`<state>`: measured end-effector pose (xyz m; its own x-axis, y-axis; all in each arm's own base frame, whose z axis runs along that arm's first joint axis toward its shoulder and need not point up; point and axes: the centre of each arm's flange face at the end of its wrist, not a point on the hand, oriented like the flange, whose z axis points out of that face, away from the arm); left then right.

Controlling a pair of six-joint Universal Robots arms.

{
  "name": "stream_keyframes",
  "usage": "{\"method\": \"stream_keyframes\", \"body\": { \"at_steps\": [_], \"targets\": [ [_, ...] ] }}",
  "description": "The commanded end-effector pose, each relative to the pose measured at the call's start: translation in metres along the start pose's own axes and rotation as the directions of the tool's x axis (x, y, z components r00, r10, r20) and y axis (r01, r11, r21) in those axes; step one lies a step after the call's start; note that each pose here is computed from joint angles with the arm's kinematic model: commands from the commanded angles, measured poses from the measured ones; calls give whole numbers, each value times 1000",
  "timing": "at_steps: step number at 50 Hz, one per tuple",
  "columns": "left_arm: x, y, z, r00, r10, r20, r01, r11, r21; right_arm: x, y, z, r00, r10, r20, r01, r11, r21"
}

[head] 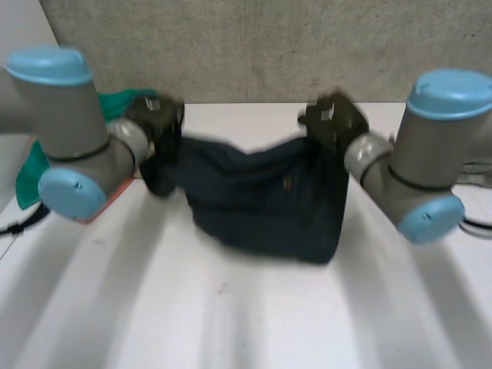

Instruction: Fold the laundry.

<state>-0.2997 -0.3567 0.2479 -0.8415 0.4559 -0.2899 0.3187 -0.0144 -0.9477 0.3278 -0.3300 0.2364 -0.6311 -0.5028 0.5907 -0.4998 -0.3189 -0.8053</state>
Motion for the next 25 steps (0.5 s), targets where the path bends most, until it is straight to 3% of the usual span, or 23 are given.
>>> {"method": "stream_keyframes", "body": {
  "at_steps": [1,4,7,11,15,20,25],
  "targets": [
    [-48,-138,-1,967,-87,238,-79,788,611,85,-98,32,904,113,-412,99,883,458],
    [-60,-173,-15,955,-152,256,-89,674,733,112,-131,22,852,184,-491,172,786,594],
    [-60,-180,-20,957,-156,243,-83,657,749,119,-142,16,841,201,-502,201,745,636],
    [-52,-169,-21,965,-144,219,-54,709,703,110,-135,16,870,169,-462,178,767,616],
    [-48,-133,-16,965,-139,221,-20,806,592,91,-109,19,906,135,-401,120,826,550],
    [-24,-52,-12,978,-106,178,33,927,374,41,-51,16,969,79,-234,18,922,386],
    [11,26,-22,995,-70,76,58,987,152,-11,12,0,996,57,-71,-46,988,150]
  ]
}}
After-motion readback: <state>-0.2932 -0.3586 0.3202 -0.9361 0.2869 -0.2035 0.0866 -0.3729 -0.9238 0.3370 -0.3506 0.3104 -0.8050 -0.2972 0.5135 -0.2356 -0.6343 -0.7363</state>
